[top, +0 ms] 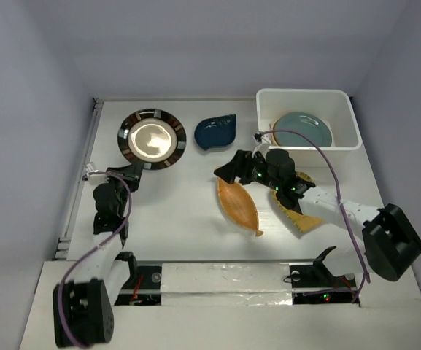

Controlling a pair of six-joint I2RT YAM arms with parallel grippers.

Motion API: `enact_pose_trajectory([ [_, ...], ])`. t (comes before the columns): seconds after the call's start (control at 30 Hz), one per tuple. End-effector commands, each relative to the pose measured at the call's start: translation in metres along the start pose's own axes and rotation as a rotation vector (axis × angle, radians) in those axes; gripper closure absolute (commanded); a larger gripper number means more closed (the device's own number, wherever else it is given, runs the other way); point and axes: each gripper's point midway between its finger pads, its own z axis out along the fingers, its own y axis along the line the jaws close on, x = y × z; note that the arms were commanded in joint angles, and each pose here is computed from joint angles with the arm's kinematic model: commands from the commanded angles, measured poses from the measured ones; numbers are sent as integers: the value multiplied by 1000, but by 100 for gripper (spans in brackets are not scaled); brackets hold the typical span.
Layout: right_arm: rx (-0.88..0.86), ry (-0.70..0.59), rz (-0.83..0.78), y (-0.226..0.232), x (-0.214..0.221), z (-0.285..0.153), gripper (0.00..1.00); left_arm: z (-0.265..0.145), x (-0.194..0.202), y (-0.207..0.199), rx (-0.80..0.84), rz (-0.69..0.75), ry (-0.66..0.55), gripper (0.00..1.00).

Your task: Place the plates into the plastic bin on the countertop

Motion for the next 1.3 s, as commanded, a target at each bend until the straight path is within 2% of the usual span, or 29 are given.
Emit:
enact_pose_trajectory([
  [0.0, -103, -109, -27, 37, -39, 8, 15, -27, 1, -80, 258, 100, 45, 100],
  [0.03, -122, -121, -30, 45, -46, 8, 14, -35, 0, -92, 294, 140, 47, 100],
  [0.13, -176, -144, -43, 64, -56, 2, 12, -47, 19, -93, 287, 189, 149, 100],
  [0.2, -187, -169, -55, 70, -63, -2, 9, -55, 36, -99, 330, 175, 226, 100],
  [0.27, -177, -166, -58, 68, -63, 0, 9, -62, 46, -103, 369, 118, 275, 100],
  [0.47, -62, -183, -66, 44, -64, 7, 7, -84, 63, -137, 490, 128, 382, 100],
  [0.63, 58, -221, -62, 20, -68, 5, 7, -95, 67, -152, 545, 139, 406, 100],
  [0.83, 68, -198, -66, 15, -62, 11, 8, -103, 76, -153, 576, 157, 454, 100],
  [1.03, 122, -257, -56, 2, -65, -1, 10, -102, 78, -151, 570, 178, 456, 100],
  [1.17, 30, -207, -64, 14, -54, 8, 23, -105, 81, -156, 604, 178, 479, 100],
  [1.27, -49, -178, -41, 26, -47, 15, 49, -110, 87, -159, 623, 200, 524, 100],
])
